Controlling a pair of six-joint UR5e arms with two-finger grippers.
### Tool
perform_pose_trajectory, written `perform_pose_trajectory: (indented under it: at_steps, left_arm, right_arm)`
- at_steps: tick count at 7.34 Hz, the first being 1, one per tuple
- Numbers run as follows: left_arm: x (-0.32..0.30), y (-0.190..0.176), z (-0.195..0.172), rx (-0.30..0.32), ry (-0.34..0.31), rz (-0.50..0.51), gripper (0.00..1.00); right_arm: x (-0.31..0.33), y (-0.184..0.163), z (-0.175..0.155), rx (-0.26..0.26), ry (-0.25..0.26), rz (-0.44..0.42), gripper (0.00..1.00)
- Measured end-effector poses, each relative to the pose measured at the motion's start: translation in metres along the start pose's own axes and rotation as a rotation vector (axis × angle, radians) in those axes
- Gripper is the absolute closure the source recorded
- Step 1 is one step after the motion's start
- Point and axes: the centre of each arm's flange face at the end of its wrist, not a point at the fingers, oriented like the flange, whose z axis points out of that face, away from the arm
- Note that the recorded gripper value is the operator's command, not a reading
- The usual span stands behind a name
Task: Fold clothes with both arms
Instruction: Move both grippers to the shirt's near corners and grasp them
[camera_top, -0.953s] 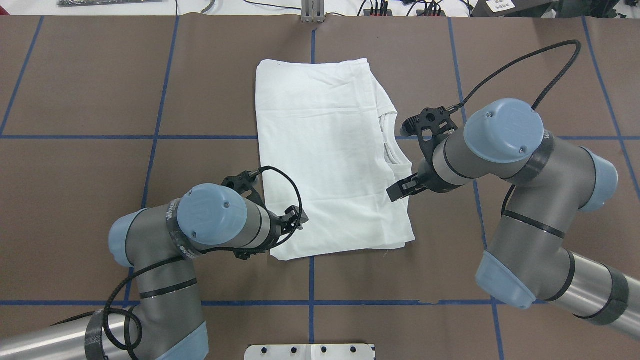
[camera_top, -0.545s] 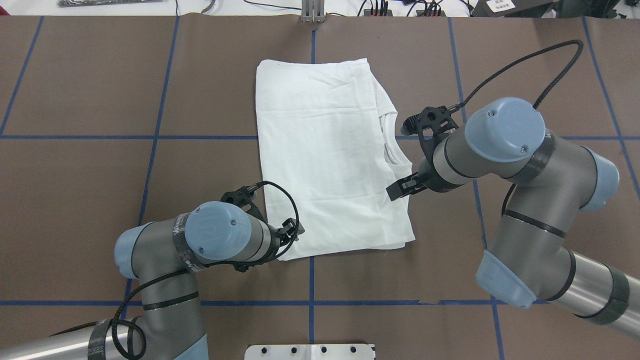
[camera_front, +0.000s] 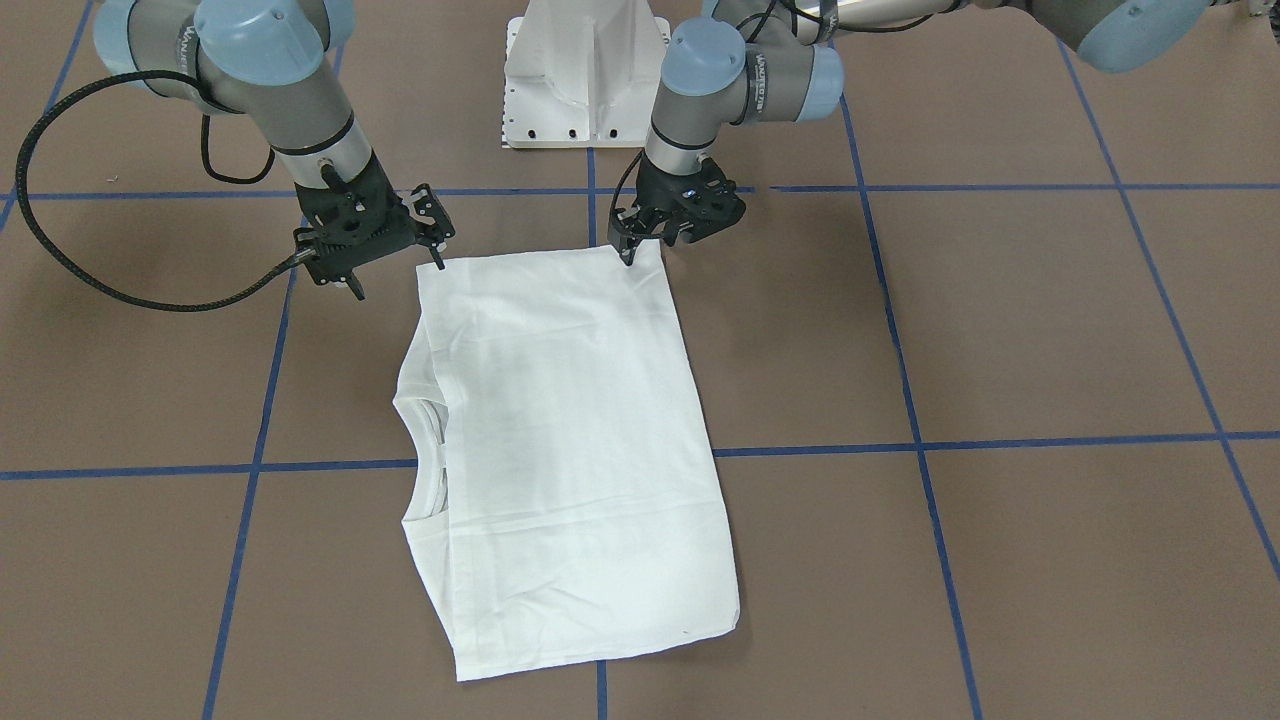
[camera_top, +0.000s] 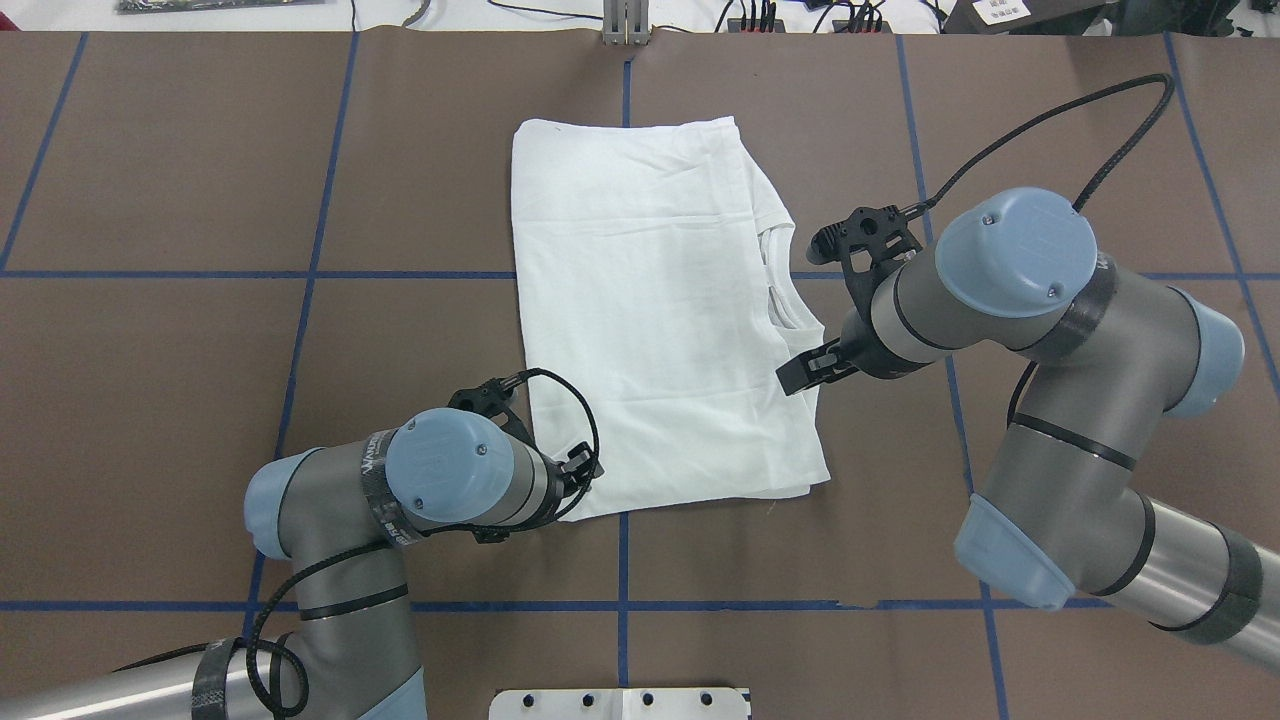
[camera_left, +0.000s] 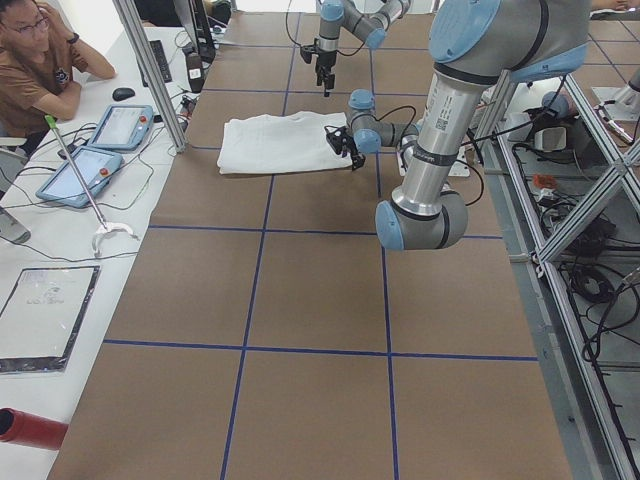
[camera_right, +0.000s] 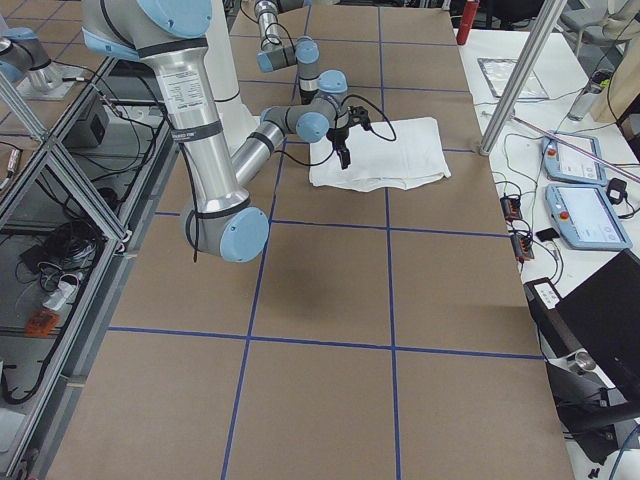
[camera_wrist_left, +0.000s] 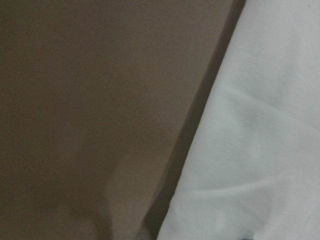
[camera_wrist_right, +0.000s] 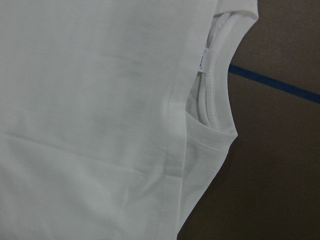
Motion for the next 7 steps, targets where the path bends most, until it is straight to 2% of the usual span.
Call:
perform_pose_trajectory:
  at_steps: [1,2,6,7]
  left_arm:
    - [0.002,0.001,-0.001,-0.003,0.002,0.002,0.95]
    - [0.003,0.002,-0.003,-0.006,0.007,0.004,1.0]
    - [0.013,-0.001,-0.018,-0.007,0.038,0.003,1.0]
    - [0.015,-0.006,-0.028,-0.005,0.055,0.002,1.0]
  right_arm:
    - [0.0,0.0,0.0,0.0,0.0,0.001,0.0]
    - [0.001,0.0,0.0,0.0,0.0,0.002,0.0]
    - [0.004,0.002,0.002,-0.008,0.003,0.014,0.0]
    - [0.001,0.003,0.002,-0.012,-0.004,0.059,0.0]
